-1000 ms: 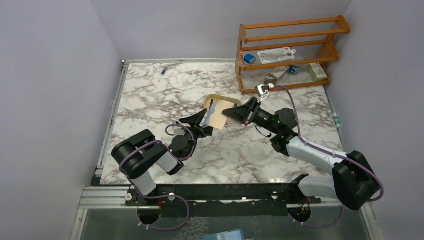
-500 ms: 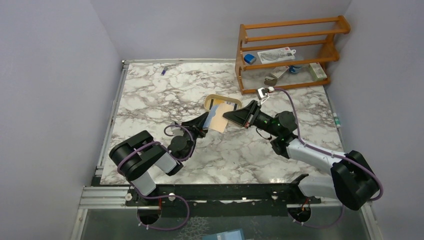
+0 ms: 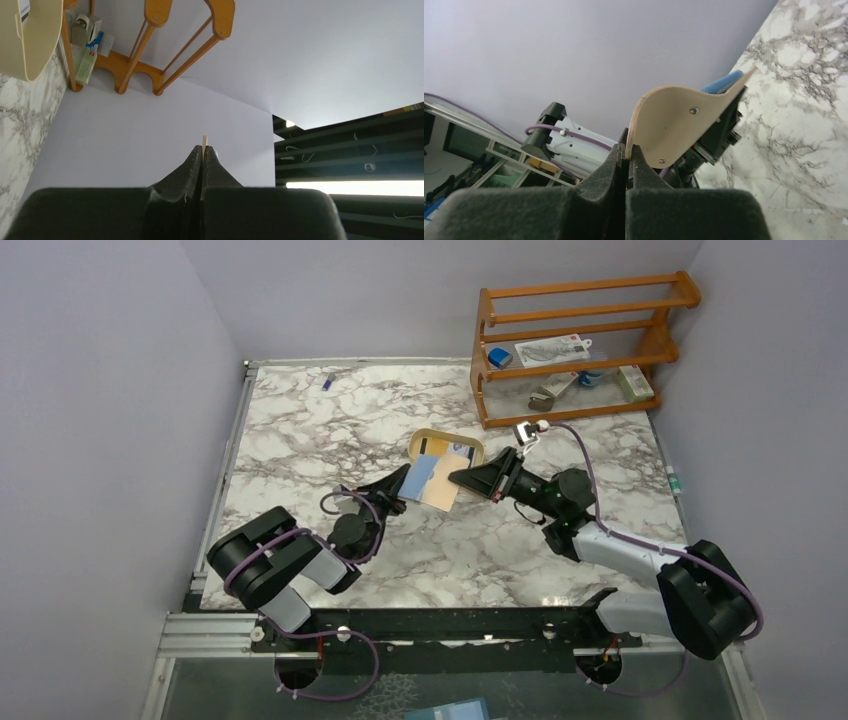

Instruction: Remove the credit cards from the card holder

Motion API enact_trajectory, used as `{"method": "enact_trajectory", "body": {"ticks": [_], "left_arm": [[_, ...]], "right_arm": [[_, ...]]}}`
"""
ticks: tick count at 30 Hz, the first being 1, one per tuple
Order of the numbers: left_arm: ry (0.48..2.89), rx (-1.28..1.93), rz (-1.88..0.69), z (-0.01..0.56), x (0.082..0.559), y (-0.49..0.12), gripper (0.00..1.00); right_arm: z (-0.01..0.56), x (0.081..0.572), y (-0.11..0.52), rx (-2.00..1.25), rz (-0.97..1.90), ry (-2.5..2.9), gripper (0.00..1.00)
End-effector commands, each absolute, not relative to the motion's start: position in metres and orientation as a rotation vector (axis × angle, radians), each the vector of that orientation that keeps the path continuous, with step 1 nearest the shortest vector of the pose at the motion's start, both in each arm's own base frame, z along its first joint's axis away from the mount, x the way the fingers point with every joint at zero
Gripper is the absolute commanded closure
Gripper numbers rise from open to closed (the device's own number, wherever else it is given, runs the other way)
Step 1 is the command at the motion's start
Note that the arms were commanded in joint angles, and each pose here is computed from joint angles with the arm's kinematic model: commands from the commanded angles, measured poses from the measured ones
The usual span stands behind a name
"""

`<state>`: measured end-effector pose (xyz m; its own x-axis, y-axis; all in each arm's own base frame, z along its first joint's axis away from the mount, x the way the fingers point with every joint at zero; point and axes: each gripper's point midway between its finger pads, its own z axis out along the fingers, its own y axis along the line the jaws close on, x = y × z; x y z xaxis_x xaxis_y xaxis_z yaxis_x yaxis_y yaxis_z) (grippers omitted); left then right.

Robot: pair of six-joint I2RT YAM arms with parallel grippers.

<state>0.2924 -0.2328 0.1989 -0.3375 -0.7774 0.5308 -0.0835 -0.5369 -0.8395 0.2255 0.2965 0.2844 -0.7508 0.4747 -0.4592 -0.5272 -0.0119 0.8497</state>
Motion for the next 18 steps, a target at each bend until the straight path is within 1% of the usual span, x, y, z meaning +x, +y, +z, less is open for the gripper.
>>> {"method": "enact_trajectory", "body": {"ticks": [1,4,5,7,8,9,10,11,12,13,14,18], "left_arm": [[0.772,-1.345,-2.236,0.275,0.274,-0.191,1.00],[0.811,-1.255,-2.233,0.283,0.273,-0.188,1.00],[0.841,-1.218,-2.234,0.285,0.273,-0.190,1.00],[0.904,-1.152,-2.212,0.288,0.275,-0.195,1.00],[0.954,-1.110,-2.179,0.287,0.276,-0.198,1.00],[1.009,-1.079,-2.139,0.283,0.278,-0.201,1.00],[1.075,-1.051,-2.090,0.278,0.281,-0.205,1.00],[1.133,-1.001,-2.041,0.277,0.283,-0.208,1.00],[1.209,-0.951,-1.966,0.270,0.286,-0.213,1.00],[1.259,-0.913,-1.916,0.269,0.288,-0.217,1.00],[1.298,-0.863,-1.862,0.269,0.289,-0.219,1.00],[1.418,-0.653,-1.645,0.290,0.295,-0.226,1.00]], "right_arm": [[0.265,0.220,0.291,-0.097,1.825,1.616,0.99],[0.249,0.220,0.295,-0.160,1.777,1.682,0.99],[0.245,0.221,0.298,-0.198,1.757,1.710,0.97],[0.238,0.224,0.303,-0.261,1.715,1.779,0.86],[0.236,0.225,0.305,-0.290,1.697,1.796,0.74],[0.234,0.225,0.307,-0.319,1.688,1.815,0.59],[0.231,0.227,0.309,-0.340,1.674,1.833,0.39],[0.228,0.227,0.311,-0.365,1.670,1.855,0.26],[0.226,0.227,0.313,-0.385,1.671,1.878,0.17],[0.223,0.227,0.314,-0.402,1.672,1.895,0.03],[0.219,0.229,0.315,-0.403,1.662,1.917,0.00],[0.210,0.231,0.313,-0.380,1.639,1.944,0.00]]}}
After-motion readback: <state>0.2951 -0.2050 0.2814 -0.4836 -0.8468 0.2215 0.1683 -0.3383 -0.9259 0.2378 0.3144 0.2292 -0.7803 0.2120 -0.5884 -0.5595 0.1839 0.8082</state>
